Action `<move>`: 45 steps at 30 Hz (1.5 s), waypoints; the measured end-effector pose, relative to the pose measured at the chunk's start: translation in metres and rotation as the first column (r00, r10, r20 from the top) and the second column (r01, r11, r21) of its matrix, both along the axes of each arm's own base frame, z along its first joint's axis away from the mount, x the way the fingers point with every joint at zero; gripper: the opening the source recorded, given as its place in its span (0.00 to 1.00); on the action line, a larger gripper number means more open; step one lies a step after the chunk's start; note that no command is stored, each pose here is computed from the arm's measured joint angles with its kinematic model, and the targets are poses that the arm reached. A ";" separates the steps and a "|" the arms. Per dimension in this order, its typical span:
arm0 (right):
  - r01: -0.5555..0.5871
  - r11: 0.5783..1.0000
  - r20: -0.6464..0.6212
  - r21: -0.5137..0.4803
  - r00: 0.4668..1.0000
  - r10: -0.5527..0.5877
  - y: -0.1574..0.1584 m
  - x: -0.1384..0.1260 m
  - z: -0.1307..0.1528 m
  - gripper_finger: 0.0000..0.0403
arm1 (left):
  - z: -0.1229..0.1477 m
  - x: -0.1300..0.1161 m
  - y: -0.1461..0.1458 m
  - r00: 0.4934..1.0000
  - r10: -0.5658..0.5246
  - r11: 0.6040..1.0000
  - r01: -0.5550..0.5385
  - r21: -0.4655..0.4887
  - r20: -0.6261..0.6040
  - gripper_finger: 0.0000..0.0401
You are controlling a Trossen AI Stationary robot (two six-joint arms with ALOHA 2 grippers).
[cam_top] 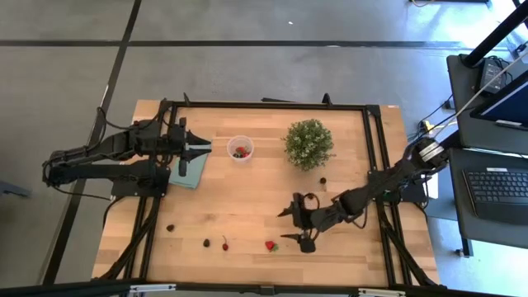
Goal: Pick and placing Produce into tupperware
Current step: Put the red strawberry into the transparent container
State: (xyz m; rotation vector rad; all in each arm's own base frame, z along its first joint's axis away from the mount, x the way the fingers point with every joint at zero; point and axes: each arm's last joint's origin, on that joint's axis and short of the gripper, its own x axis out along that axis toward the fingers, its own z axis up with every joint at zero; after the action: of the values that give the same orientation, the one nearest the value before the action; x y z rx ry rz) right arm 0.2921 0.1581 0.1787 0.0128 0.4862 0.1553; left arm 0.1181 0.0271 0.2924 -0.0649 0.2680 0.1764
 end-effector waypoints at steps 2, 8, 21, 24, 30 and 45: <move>-0.017 1.000 -0.009 -0.022 1.000 0.017 0.008 0.011 -0.005 0.78 | -0.001 0.000 0.000 1.000 0.000 1.000 0.000 -0.001 -0.005 0.27; -0.136 0.989 -0.054 -0.051 0.990 0.133 0.030 0.043 -0.026 0.78 | -0.002 0.001 0.000 1.000 0.002 1.000 -0.002 -0.005 -0.021 0.25; -0.236 0.971 -0.154 -0.045 0.962 0.227 0.041 0.052 -0.054 0.78 | -0.008 0.001 0.000 0.997 0.010 0.999 -0.013 -0.044 -0.076 0.21; -0.251 0.965 -0.165 -0.071 0.957 0.237 0.040 0.050 -0.058 0.78 | -0.008 0.001 0.000 0.997 0.010 0.999 -0.014 -0.043 -0.076 0.21; -0.244 0.965 -0.181 -0.097 0.958 0.224 0.039 0.052 -0.071 0.78 | -0.008 0.001 0.000 0.997 0.010 0.999 -0.014 -0.043 -0.075 0.23; -0.173 0.983 -0.209 -0.056 0.965 0.158 0.035 0.057 -0.089 0.69 | -0.008 0.001 0.000 0.997 0.011 0.999 -0.014 -0.045 -0.074 0.31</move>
State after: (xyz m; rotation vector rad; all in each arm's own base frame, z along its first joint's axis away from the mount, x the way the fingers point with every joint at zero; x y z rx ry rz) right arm 0.3489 0.1927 0.0897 -0.0856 0.6983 0.3023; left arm 0.1188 0.0274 0.2848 -0.1055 0.3452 0.1855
